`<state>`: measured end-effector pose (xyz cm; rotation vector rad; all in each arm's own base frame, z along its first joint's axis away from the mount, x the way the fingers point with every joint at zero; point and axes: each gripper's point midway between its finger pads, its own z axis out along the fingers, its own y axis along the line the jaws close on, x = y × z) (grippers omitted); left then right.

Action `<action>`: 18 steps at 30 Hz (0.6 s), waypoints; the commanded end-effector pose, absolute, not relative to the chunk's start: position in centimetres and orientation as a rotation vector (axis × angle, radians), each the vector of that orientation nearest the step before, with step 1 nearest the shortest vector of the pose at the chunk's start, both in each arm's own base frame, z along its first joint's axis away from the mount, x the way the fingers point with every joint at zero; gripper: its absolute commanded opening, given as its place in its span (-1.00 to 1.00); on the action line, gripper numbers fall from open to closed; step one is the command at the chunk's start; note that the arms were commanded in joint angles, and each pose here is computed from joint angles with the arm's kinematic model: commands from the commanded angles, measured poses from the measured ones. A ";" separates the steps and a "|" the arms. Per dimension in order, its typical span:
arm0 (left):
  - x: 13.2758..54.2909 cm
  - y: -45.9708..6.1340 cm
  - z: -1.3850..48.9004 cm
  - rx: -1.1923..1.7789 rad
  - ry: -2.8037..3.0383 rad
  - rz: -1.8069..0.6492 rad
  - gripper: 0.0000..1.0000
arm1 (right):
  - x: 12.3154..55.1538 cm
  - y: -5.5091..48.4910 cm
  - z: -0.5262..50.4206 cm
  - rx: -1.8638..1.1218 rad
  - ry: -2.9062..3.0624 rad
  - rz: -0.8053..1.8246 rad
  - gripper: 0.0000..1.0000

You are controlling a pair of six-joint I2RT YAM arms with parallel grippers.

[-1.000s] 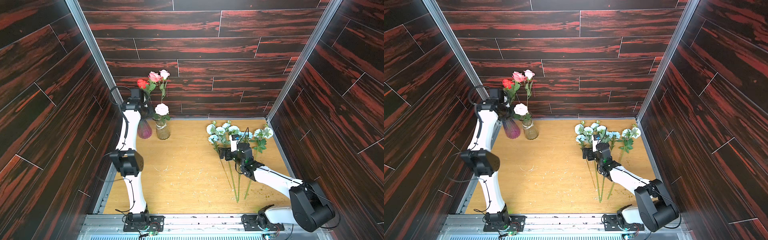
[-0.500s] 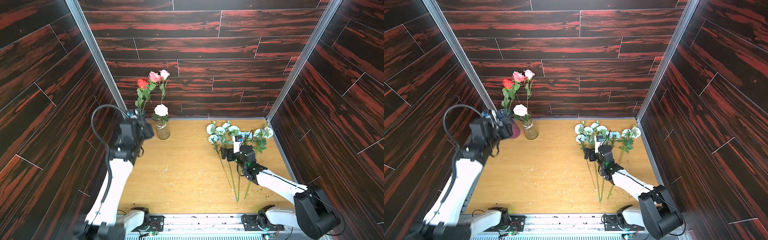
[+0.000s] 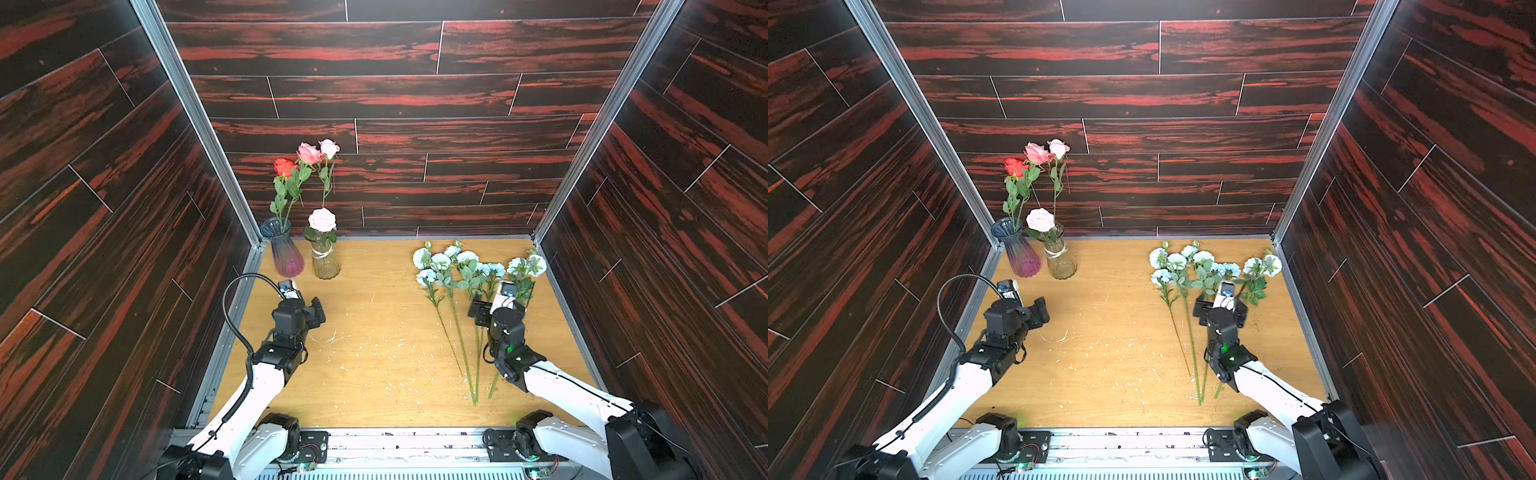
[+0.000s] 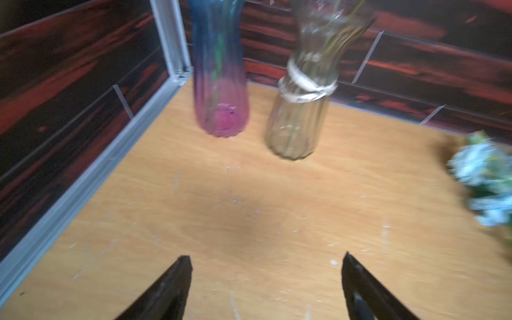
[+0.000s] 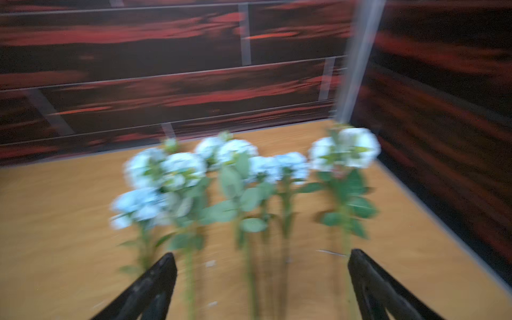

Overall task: Pick out blue flowers from the vase
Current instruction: Reset both arms

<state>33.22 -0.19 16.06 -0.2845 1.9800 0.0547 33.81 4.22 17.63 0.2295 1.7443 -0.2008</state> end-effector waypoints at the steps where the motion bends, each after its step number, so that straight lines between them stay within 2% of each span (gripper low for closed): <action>1: 33.3 2.4 16.6 -0.294 1.837 0.254 0.81 | 32.1 -0.9 19.1 0.387 1.625 -0.502 0.97; 5: 34.4 3.1 13.7 -0.301 1.862 0.324 0.81 | 33.3 -1.0 18.4 0.287 1.675 -0.518 0.97; 11: 37.3 3.9 12.4 -0.303 1.912 0.413 0.80 | 34.6 -2.9 16.0 0.321 1.745 -0.317 0.98; 18: 37.5 6.0 12.7 -0.361 1.850 0.300 0.83 | 35.2 -5.4 14.8 0.386 1.669 -0.134 0.97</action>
